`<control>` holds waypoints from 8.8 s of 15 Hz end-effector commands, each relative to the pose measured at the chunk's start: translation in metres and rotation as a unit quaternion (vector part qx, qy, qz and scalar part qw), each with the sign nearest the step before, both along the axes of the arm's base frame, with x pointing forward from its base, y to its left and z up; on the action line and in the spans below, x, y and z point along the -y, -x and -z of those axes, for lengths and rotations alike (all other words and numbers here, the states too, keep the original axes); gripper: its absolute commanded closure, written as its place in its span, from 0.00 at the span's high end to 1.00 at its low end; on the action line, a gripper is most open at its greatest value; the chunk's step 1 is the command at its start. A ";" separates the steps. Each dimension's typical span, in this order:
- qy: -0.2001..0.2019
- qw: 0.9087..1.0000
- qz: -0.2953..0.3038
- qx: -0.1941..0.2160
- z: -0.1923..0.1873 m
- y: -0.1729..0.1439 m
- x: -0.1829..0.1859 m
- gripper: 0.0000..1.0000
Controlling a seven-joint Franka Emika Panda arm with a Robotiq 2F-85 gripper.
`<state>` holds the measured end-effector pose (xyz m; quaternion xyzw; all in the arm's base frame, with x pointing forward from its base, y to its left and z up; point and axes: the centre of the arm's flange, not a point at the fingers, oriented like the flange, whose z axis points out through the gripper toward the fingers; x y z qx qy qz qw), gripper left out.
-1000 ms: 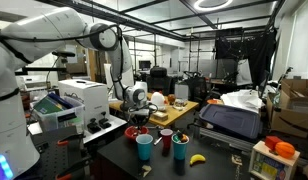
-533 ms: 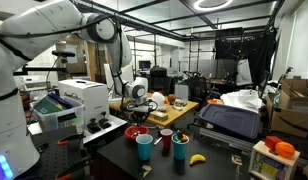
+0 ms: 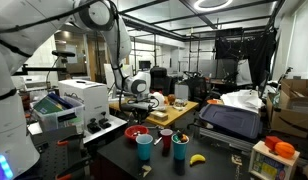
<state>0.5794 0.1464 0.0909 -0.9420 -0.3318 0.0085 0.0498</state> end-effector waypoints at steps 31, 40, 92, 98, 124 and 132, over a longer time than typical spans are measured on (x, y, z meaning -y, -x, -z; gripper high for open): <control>0.137 0.922 0.344 0.113 -0.089 0.076 0.081 0.03; 0.089 0.934 0.334 0.096 -0.047 -0.028 0.084 0.03; 0.184 0.919 0.348 0.021 -0.056 0.025 0.033 1.00; 0.138 0.950 0.279 0.031 -0.060 0.001 0.021 1.00; 0.081 0.968 0.236 0.003 -0.221 -0.018 0.011 1.00; 0.081 0.965 0.248 0.011 -0.230 -0.017 0.003 1.00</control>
